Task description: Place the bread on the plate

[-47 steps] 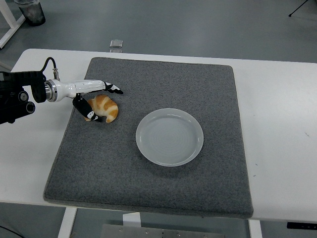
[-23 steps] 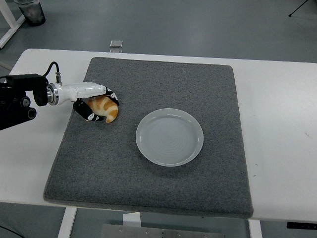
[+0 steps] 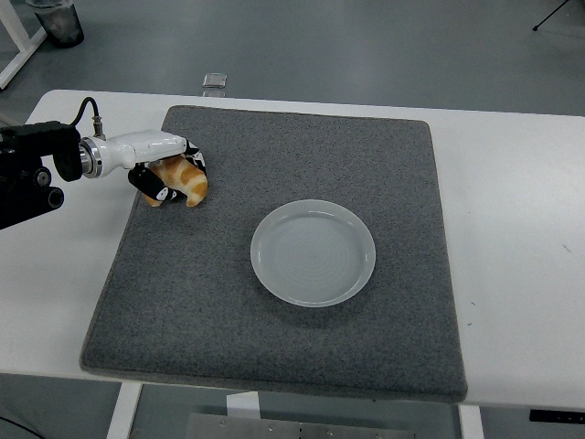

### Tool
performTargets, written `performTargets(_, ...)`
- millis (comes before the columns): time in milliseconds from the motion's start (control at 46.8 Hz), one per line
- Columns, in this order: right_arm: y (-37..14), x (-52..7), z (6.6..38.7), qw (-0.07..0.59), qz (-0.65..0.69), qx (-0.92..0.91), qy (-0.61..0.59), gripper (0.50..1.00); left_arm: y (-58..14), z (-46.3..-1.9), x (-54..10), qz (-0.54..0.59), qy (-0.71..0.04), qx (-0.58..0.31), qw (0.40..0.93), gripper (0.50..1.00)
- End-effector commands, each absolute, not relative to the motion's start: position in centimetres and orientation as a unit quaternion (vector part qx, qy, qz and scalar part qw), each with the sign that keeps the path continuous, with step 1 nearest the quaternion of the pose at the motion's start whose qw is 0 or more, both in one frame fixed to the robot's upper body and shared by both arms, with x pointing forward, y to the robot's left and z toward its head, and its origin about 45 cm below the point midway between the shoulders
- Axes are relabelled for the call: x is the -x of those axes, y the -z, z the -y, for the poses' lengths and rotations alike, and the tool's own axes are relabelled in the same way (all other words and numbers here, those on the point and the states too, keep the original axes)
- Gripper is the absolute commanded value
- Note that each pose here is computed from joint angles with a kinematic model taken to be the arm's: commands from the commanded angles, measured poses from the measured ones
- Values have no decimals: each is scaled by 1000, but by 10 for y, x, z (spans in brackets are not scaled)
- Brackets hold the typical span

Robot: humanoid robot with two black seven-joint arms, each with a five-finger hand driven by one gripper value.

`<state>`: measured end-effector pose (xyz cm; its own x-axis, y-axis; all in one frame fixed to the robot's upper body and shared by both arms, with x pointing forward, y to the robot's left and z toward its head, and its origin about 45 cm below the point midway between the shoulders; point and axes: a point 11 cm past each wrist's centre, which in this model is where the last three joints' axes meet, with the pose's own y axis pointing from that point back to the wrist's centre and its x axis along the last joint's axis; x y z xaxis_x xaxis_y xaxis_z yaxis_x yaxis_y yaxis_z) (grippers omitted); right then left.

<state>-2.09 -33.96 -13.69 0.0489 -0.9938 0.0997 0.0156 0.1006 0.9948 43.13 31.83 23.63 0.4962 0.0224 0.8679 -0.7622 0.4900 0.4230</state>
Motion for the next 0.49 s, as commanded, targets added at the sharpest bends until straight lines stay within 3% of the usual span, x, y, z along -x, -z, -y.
performTargets(0,137,21,339,541,508,-482,467,952,-245,-315,-435,432,-268,-424,749,500)
performTargets(470,137,21,339,541,508,-482,467,952,-362,-294,-467,500,-307,-357,727,500)
